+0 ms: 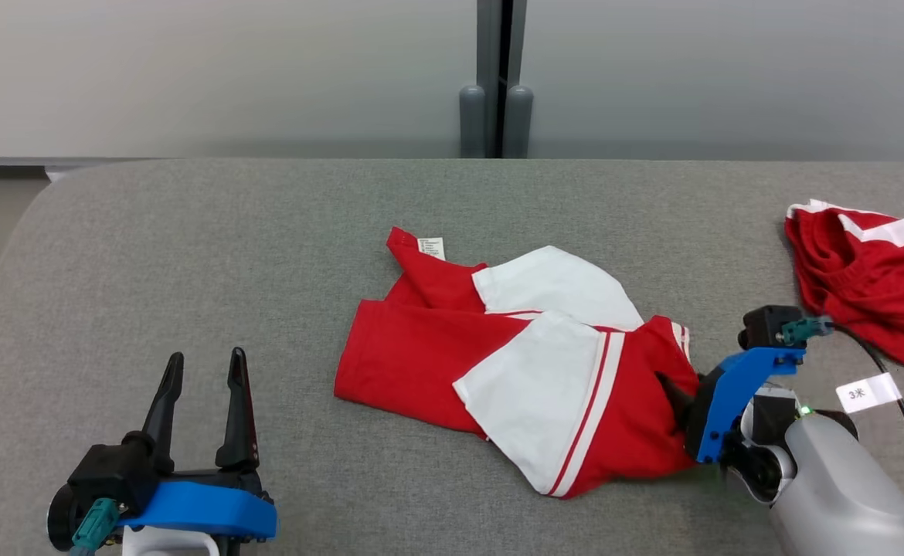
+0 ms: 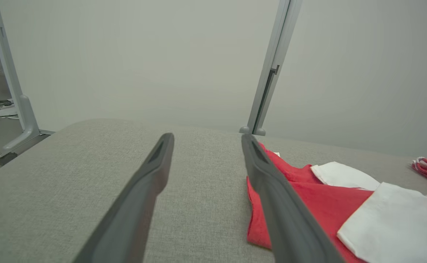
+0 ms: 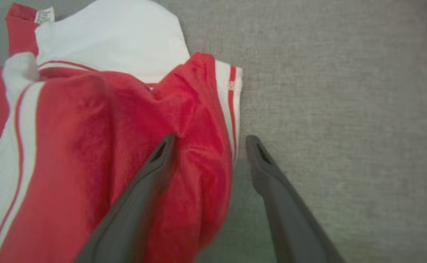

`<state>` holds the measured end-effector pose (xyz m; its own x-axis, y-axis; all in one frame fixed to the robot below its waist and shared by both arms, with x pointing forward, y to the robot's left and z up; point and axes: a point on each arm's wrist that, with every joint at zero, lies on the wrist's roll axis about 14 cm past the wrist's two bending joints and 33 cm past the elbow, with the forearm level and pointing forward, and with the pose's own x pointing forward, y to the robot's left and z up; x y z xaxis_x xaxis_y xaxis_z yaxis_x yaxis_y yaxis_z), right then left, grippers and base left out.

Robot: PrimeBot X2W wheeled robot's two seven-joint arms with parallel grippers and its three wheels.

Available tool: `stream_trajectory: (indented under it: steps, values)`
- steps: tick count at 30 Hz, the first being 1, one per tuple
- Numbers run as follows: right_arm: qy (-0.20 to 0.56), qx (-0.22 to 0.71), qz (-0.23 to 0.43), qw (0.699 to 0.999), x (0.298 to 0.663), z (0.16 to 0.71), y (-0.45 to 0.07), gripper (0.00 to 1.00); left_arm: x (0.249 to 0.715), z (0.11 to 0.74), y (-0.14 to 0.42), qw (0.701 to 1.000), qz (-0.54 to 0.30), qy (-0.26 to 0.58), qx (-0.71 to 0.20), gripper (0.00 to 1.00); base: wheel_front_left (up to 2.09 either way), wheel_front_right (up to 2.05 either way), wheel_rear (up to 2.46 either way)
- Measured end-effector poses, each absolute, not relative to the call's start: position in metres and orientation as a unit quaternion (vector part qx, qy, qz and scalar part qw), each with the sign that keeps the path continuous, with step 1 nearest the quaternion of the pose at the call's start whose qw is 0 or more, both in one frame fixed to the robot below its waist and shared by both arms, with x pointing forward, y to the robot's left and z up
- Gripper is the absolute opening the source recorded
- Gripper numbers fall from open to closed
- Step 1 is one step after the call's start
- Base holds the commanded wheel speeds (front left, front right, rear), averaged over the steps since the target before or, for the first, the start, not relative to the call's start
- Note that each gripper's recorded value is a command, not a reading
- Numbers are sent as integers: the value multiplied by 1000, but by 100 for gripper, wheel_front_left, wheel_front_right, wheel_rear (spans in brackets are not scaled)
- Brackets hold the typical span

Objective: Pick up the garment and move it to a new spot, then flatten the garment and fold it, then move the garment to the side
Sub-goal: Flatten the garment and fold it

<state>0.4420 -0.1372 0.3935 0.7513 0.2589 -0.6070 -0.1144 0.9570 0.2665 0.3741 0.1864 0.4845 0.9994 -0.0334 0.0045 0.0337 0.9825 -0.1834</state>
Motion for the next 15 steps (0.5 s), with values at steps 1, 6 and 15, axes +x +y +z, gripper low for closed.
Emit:
stream_trajectory:
  steps: [1,6,15]
  values:
    - [364,105,103,920,438,383,-134,100,373,483,190,996,-12,1,-92,100,0,0,0]
    - [415,110,111,896,435,366,-121,85,370,480,200,996,4,5,-93,100,0,0,0]
    - [358,99,121,920,456,379,-119,0,366,479,210,996,19,5,-91,100,0,0,0]
